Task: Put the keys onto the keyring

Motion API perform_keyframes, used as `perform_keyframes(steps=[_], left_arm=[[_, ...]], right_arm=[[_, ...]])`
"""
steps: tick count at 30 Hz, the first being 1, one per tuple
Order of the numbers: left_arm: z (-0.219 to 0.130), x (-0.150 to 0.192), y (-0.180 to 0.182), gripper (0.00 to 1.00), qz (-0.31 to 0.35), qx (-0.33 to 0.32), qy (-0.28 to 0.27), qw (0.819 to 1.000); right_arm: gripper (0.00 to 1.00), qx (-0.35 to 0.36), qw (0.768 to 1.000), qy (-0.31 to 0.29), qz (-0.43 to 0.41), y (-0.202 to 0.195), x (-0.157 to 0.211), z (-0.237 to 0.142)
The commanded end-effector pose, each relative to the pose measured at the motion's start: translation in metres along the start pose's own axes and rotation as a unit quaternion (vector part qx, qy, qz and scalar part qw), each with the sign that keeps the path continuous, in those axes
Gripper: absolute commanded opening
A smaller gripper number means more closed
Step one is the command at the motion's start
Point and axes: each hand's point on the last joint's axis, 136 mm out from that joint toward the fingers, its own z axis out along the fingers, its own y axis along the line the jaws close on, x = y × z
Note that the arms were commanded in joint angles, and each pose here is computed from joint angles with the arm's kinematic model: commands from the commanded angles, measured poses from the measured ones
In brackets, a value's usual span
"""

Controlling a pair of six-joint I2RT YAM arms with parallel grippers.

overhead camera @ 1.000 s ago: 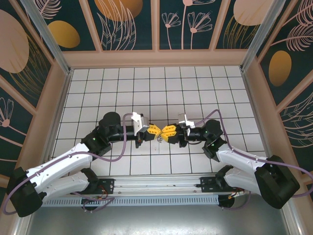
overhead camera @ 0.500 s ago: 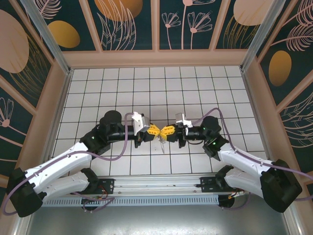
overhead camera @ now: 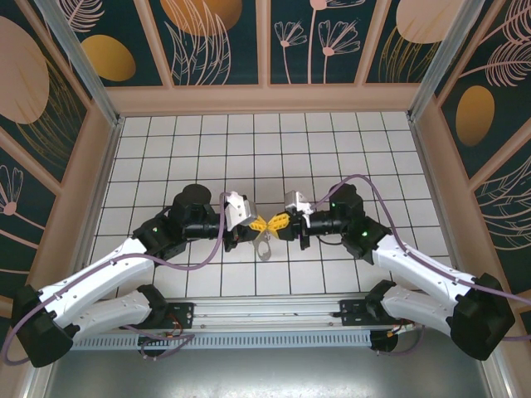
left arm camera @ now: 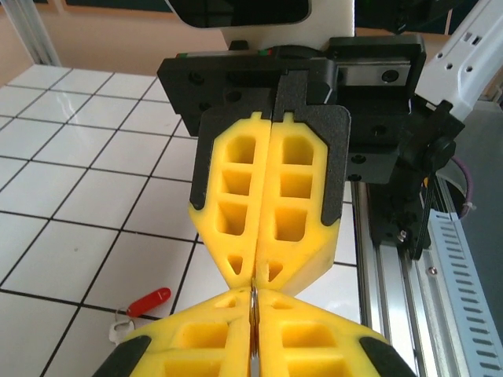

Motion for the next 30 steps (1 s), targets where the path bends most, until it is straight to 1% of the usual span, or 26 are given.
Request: perform_keyframes(steps=[1, 16, 22, 30], left_arm=[[-0.004, -0.007, -0.005, 0.08, 0.013, 0.01, -0.005, 1.0], [-0.005, 0.0, -0.002, 0.1, 0.005, -0.002, 0.013, 1.0], [-0.007, 0.005, 0.0, 0.14, 0.0, -0.011, 0.02, 1.0], [-0.008, 0.004, -0.001, 0.13, 0.001, -0.01, 0.016, 1.0]], right_arm=[[0.0, 0.017, 0.999, -0.003, -0.028, -0.003, -0.014, -0.001], [0.0, 0.027, 0.998, 0.007, -0.059, 0.006, -0.015, 0.002], [0.0, 0.027, 0.998, 0.004, -0.063, 0.007, -0.015, 0.001], [0.0, 0.024, 0.998, 0.007, -0.061, 0.008, -0.013, 0.002]])
